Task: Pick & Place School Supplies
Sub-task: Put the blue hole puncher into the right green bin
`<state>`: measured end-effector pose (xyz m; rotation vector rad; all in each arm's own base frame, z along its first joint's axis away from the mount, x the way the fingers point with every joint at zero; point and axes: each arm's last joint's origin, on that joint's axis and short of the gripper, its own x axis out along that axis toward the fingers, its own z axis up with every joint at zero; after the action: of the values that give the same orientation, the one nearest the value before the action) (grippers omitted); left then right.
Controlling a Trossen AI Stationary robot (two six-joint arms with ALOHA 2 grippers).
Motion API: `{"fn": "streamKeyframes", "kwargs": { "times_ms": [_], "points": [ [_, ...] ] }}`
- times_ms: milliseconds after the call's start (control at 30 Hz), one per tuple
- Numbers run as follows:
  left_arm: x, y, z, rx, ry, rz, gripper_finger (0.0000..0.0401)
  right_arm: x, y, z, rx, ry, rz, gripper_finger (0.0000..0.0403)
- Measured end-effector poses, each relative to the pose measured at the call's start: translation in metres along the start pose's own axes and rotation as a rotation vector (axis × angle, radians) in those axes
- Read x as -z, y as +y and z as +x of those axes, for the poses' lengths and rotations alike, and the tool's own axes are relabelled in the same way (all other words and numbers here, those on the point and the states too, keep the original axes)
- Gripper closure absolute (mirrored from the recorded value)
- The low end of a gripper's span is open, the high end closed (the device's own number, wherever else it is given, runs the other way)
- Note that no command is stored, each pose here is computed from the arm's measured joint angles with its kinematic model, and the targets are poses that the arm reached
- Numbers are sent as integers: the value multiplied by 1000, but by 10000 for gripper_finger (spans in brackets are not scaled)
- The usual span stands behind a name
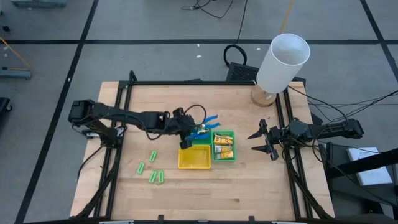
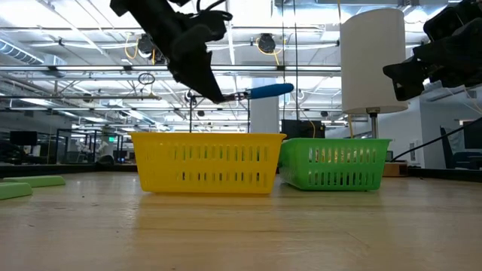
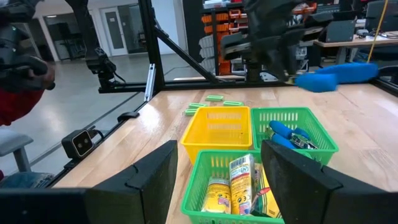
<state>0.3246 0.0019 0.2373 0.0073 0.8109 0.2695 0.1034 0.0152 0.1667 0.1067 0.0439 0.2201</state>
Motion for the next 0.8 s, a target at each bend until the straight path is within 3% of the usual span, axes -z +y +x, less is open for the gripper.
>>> {"fn": "streamKeyframes", "kwargs": {
  "times_ms": [600,800],
  "points": [
    [7,-12,-2,112,51,91,355,0,0,0,0,0,0,177],
    [29,-12,11,143,45,119,355,0,0,0,0,0,0,177]
  ]
}}
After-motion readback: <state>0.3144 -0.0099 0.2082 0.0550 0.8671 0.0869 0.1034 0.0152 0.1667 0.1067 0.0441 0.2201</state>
